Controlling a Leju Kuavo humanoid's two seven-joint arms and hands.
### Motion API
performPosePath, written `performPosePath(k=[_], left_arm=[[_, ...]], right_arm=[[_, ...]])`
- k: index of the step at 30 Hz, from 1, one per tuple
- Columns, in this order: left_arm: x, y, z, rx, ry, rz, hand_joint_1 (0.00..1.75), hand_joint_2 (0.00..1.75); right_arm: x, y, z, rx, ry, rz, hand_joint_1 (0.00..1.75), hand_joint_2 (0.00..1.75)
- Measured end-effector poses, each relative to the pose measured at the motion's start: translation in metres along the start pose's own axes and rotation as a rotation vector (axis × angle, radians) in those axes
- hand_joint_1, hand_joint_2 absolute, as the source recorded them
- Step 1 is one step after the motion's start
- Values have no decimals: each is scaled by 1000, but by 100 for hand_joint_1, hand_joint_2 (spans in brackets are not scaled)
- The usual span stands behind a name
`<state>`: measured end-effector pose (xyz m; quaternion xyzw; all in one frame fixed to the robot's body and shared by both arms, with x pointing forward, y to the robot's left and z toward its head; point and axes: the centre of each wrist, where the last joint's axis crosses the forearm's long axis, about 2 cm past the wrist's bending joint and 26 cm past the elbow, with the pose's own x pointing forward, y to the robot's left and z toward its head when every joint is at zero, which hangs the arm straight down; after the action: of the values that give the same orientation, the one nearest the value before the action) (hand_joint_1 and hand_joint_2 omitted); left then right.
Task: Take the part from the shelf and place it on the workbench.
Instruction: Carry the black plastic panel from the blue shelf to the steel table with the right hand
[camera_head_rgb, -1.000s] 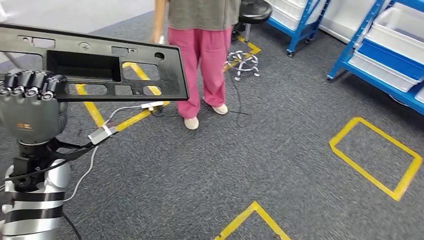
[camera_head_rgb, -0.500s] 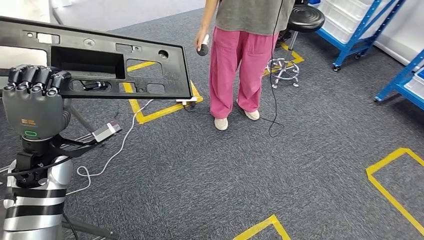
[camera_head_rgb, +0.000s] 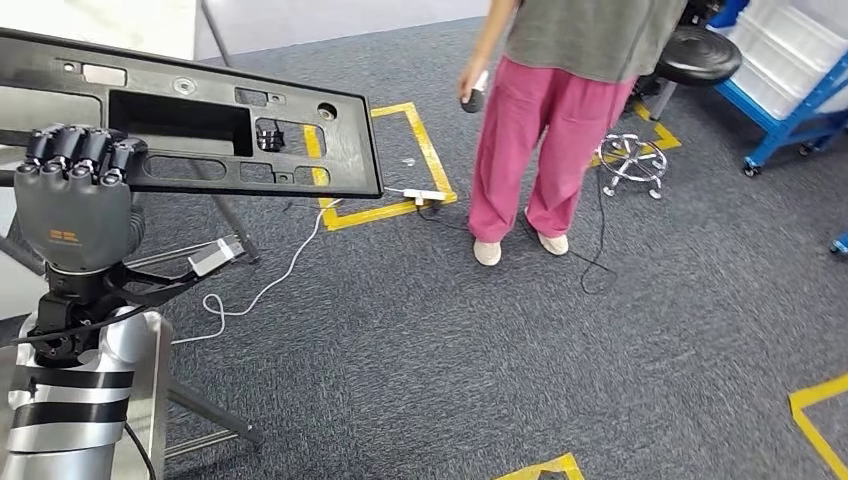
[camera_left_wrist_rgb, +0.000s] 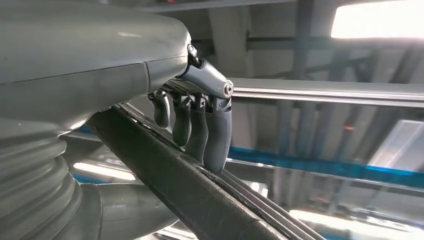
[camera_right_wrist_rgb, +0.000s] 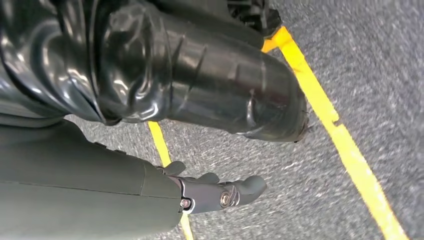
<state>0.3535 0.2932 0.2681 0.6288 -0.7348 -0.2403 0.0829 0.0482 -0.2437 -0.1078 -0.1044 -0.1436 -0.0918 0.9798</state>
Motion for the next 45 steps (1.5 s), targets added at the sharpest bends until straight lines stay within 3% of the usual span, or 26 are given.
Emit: performPosePath(k=[45], left_arm=[[-8, -17, -11, -45, -22, -35, 175, 175]], right_arm=[[2, 1, 0, 13, 2, 8, 0, 0]])
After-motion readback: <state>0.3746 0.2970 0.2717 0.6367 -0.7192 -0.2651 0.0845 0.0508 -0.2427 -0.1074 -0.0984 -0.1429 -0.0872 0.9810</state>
